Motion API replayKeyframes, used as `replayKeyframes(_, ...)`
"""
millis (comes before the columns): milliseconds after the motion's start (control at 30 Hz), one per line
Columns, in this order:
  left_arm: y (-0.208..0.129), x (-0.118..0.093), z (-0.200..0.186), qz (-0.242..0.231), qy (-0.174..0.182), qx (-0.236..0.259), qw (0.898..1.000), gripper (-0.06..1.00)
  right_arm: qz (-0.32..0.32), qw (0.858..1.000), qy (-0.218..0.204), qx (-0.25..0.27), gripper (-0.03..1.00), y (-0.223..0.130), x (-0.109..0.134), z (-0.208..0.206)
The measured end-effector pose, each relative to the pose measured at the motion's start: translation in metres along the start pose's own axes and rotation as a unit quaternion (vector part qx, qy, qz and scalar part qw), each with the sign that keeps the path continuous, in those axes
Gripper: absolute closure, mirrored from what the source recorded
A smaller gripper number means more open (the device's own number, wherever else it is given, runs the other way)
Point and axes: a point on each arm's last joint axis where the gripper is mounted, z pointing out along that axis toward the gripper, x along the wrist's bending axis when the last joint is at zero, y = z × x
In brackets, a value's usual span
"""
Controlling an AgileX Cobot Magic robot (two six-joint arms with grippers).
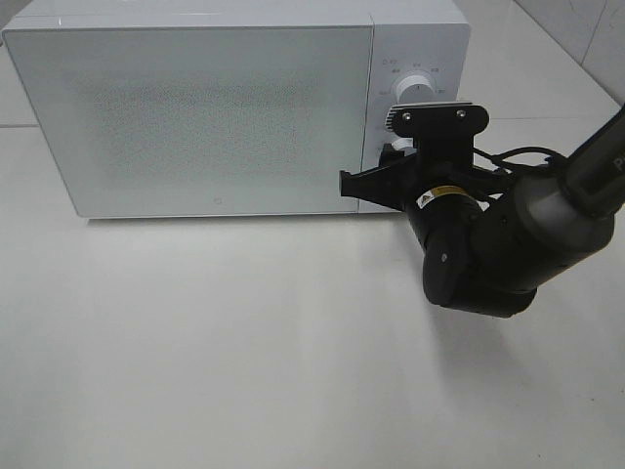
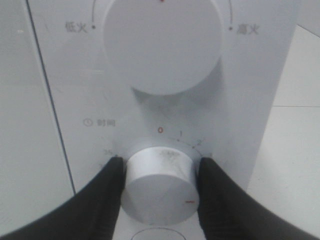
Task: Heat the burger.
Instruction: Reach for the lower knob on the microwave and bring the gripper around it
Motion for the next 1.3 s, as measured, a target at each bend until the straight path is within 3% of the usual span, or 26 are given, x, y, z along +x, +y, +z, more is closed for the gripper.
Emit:
replayKeyframes(267,0.0000,0.0000,0.0000,0.000,0.000,0.000,1.000,-0.04,0.080,0.997,0.008,-0.001,0.56,0.0000,0.0013,-0.0004)
replayKeyframes(333,0.0000,0.0000,0.0000,0.000,0.000,0.000,1.000,-0.04,0.182,0.983,0.017,0.000,0.56,-0.0004,0.0004,-0.0004)
replayKeyframes(367,0.0000,0.0000,0.0000,0.000,0.000,0.000,1.000,-0.04,0.182,0.983,0.017,0.000,0.56,-0.0004,0.0004,-0.0004)
replayKeyframes(433,0.0000,0.0000,0.0000,0.000,0.000,0.000,1.000,-0.04,0.275,0.961,0.024,0.002,0.56,-0.0013,-0.0004,-0.0010)
replayKeyframes(467,0.0000,0.0000,0.0000,0.000,0.000,0.000,1.000,-0.04,0.275,0.961,0.024,0.002,0.56,-0.0013,-0.0004,-0.0010)
replayKeyframes(500,0.0000,0.0000,0.0000,0.000,0.000,0.000,1.000,-0.04,0.310,0.950,0.026,0.002,0.56,-0.0011,-0.0007,-0.0009)
replayKeyframes(533,0.0000,0.0000,0.0000,0.000,0.000,0.000,1.000,-0.04,0.367,0.930,0.032,0.004,0.56,-0.0022,-0.0013,-0.0011)
replayKeyframes(567,0.0000,0.0000,0.0000,0.000,0.000,0.000,1.000,-0.04,0.367,0.930,0.032,0.004,0.56,-0.0022,-0.0013,-0.0011)
replayKeyframes(600,0.0000,0.0000,0.0000,0.000,0.000,0.000,1.000,-0.04,0.396,0.917,0.036,0.005,0.56,-0.0023,-0.0012,-0.0010)
replayKeyframes(633,0.0000,0.0000,0.0000,0.000,0.000,0.000,1.000,-0.04,0.450,0.892,0.041,0.010,0.56,-0.0035,-0.0009,-0.0017)
replayKeyframes(667,0.0000,0.0000,0.0000,0.000,0.000,0.000,1.000,-0.04,0.450,0.892,0.041,0.010,0.56,-0.0035,-0.0009,-0.0017)
replayKeyframes(700,0.0000,0.0000,0.0000,0.000,0.000,0.000,1.000,-0.04,0.502,0.864,0.042,0.012,0.56,-0.0039,-0.0012,-0.0017)
replayKeyframes(733,0.0000,0.0000,0.0000,0.000,0.000,0.000,1.000,-0.04,0.502,0.864,0.042,0.012,0.56,-0.0039,-0.0012,-0.0017)
replayKeyframes(767,0.0000,0.0000,0.0000,0.000,0.000,0.000,1.000,-0.04,0.524,0.851,0.043,0.015,0.56,-0.0041,-0.0010,-0.0019)
replayKeyframes(800,0.0000,0.0000,0.0000,0.000,0.000,0.000,1.000,-0.04,0.576,0.816,0.044,0.019,0.55,-0.0043,-0.0007,-0.0021)
replayKeyframes(833,0.0000,0.0000,0.0000,0.000,0.000,0.000,1.000,-0.04,0.576,0.816,0.044,0.019,0.55,-0.0043,-0.0007,-0.0021)
replayKeyframes(867,0.0000,0.0000,0.0000,0.000,0.000,0.000,1.000,-0.04,0.622,0.782,0.044,0.022,0.55,-0.0042,-0.0004,-0.0021)
replayKeyframes(900,0.0000,0.0000,0.0000,0.000,0.000,0.000,1.000,-0.04,0.641,0.766,0.044,0.023,0.55,-0.0042,-0.0004,-0.0021)
replayKeyframes(933,0.0000,0.0000,0.0000,0.000,0.000,0.000,1.000,-0.04,0.641,0.766,0.044,0.023,0.55,-0.0042,-0.0004,-0.0021)
replayKeyframes(967,0.0000,0.0000,0.0000,0.000,0.000,0.000,1.000,-0.04,0.674,0.737,0.044,0.026,0.55,-0.0042,-0.0002,-0.0022)
replayKeyframes(1000,0.0000,0.0000,0.0000,0.000,0.000,0.000,1.000,-0.04,0.674,0.737,0.044,0.026,0.55,-0.0042,-0.0002,-0.0022)
replayKeyframes(1033,0.0000,0.0000,0.0000,0.000,0.000,0.000,1.000,-0.04,0.689,0.723,0.043,0.027,0.55,-0.0042,-0.0002,-0.0022)
replayKeyframes(1067,0.0000,0.0000,0.0000,0.000,0.000,0.000,1.000,-0.04,0.725,0.687,0.043,0.029,0.55,-0.0043,-0.0002,-0.0024)
replayKeyframes(1100,0.0000,0.0000,0.0000,0.000,0.000,0.000,1.000,-0.04,0.725,0.687,0.043,0.029,0.55,-0.0043,-0.0002,-0.0024)
replayKeyframes(1133,0.0000,0.0000,0.0000,0.000,0.000,0.000,1.000,-0.04,0.746,0.663,0.042,0.031,0.55,-0.0043,0.0000,-0.0024)
replayKeyframes(1300,0.0000,0.0000,0.0000,0.000,0.000,0.000,1.000,-0.04,0.756,0.653,0.042,0.032,0.55,-0.0043,0.0000,-0.0024)
